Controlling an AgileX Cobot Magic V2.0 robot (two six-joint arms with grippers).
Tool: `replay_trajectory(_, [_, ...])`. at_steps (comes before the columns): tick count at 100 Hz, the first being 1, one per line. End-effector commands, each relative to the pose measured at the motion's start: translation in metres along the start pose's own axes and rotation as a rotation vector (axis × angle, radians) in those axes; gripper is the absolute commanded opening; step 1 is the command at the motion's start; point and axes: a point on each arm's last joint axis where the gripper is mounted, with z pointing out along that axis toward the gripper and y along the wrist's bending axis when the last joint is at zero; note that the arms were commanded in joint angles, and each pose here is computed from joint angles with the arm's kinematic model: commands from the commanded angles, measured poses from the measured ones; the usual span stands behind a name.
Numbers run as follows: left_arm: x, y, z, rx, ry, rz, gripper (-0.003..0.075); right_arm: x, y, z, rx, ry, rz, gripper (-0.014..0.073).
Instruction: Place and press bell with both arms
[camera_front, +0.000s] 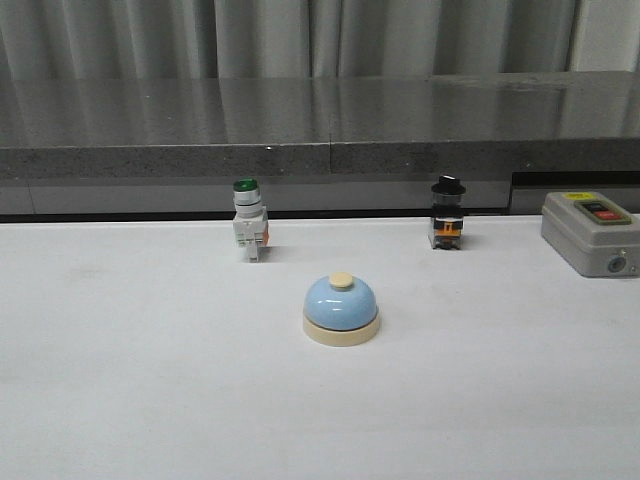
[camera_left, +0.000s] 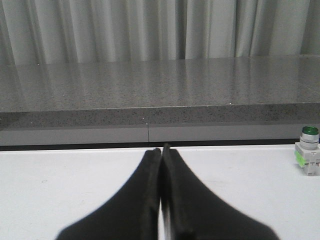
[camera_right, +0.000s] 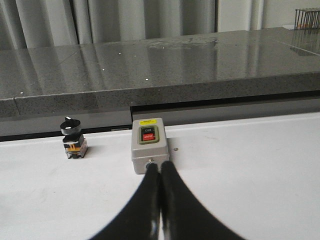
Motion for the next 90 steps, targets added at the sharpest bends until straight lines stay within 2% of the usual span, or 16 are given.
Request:
replay_trajectory(1, [0.0066,0.0004,-0.0009,-0.002,-0.056,-0.003,-0.0020,-0.0128,0.0008,-0.0022,-0.003,-0.108,-0.012,-0.0060])
replay_trajectory(77, [0.0066,0.0004,-0.0009,-0.002,-0.056,-0.003,-0.0020,-0.0142,0.0010,-0.0023,-0.002,-0.120,-0.042,-0.0060])
replay_trajectory(90, [0.0066,0.0004,-0.0009,-0.002,-0.056,-0.003,-0.0020,-0.0178,0.0012,-0.0033,0.000,-0.091,-0.008,-0.0060])
